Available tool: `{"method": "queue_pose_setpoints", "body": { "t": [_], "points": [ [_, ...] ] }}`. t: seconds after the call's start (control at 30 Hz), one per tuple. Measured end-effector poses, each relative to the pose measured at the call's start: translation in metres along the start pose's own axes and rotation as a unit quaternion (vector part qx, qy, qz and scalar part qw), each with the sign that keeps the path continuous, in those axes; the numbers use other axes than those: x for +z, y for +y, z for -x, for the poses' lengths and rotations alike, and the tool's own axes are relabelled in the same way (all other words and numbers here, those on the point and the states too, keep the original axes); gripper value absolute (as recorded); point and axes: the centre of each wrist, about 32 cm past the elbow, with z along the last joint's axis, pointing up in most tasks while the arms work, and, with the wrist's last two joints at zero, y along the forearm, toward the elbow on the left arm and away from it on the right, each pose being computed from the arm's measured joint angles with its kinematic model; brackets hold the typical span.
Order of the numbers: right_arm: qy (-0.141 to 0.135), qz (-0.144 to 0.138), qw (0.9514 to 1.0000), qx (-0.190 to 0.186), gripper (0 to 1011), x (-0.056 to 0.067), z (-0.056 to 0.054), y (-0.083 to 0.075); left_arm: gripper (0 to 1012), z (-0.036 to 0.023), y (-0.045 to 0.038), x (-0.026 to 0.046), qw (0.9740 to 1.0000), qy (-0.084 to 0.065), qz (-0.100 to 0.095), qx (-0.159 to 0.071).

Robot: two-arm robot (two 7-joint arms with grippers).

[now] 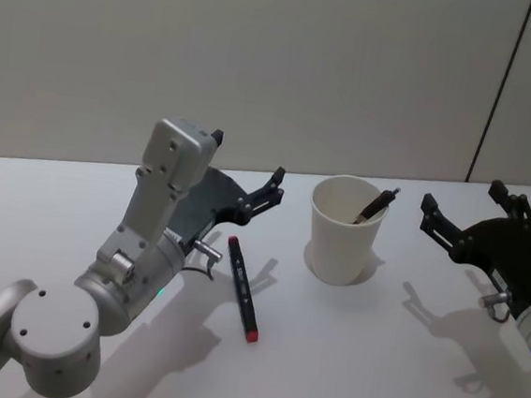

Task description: Place the pen into the pen holder.

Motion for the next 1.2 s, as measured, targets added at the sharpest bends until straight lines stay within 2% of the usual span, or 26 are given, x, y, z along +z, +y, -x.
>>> {"method": "queue_pose_setpoints", "body": {
  "t": [0.27,0.5,0.73,0.93,1.2],
  "points": [
    [0.000,0.000,1.0000,0.000,1001,0.000,0.000,0.000,1001,0.0031,0.0134,0.0040,0.9998,0.009,-0.016,0.003],
    [0.000,0.000,1.0000,0.000,1001,0.000,0.000,0.000,1001,0.0075,0.0274,0.0076,0.9989,0.020,-0.042,0.001],
    [0.000,0.000,1.0000,0.000,1002,0.000,0.000,0.000,1001,0.0111,0.0360,0.0102,0.9973,0.032,-0.066,-0.006],
    [0.000,0.000,1.0000,0.000,1001,0.000,0.000,0.000,1001,0.0151,0.0418,0.0118,0.9940,0.048,-0.097,-0.016],
    [0.000,0.000,1.0000,0.000,1001,0.000,0.000,0.000,1001,0.0215,0.0446,0.0101,0.9888,0.067,-0.130,-0.030]
  ]
}}
